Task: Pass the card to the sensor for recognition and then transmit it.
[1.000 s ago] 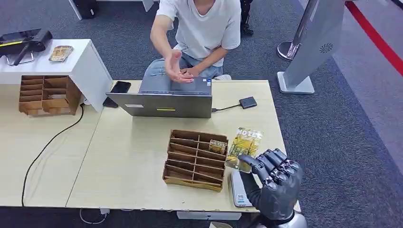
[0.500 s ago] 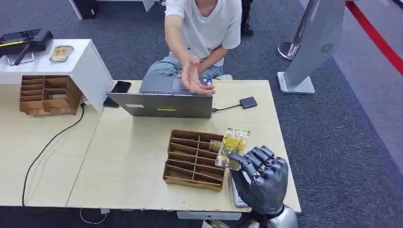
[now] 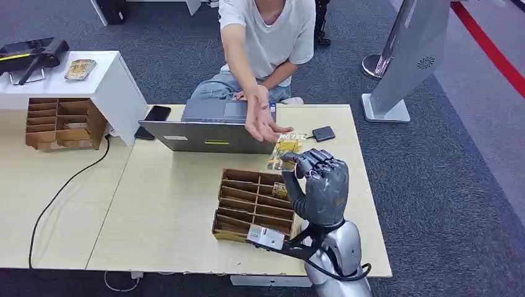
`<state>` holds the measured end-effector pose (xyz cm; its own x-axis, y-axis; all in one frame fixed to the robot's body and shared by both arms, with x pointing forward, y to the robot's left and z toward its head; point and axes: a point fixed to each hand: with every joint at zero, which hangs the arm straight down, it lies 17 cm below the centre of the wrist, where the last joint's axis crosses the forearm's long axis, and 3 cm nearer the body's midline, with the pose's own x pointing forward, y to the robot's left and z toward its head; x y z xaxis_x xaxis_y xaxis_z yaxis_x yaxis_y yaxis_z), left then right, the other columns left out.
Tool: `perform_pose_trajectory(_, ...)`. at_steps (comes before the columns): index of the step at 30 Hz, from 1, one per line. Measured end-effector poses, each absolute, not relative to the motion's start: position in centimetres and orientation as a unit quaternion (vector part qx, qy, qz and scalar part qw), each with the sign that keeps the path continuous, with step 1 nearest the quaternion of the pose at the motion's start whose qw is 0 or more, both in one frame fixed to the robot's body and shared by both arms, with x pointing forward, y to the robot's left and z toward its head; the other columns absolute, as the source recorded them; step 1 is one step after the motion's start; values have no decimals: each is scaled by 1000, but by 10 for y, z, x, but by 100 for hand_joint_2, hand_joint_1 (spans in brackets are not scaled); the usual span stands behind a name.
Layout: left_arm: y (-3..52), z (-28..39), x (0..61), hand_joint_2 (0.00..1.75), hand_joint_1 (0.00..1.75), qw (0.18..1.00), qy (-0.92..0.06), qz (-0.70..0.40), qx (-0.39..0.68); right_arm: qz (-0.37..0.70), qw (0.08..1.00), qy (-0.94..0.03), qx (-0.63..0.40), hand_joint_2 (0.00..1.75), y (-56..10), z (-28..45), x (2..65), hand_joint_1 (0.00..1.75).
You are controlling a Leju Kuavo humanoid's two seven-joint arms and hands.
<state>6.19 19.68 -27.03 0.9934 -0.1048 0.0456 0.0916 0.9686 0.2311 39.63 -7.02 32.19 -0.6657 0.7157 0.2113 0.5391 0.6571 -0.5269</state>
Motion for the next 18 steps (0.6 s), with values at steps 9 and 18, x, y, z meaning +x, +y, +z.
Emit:
perform_pose_trajectory(9,200,-271,64,0,0,990,-33,-71,113,218,229,-882,-350,175,-49,340,438,175)
perform_pose_trajectory(18,171,-268,72,0,0,953,-79,-278,91,240,250,-877,-333,175,-31,329,456,51)
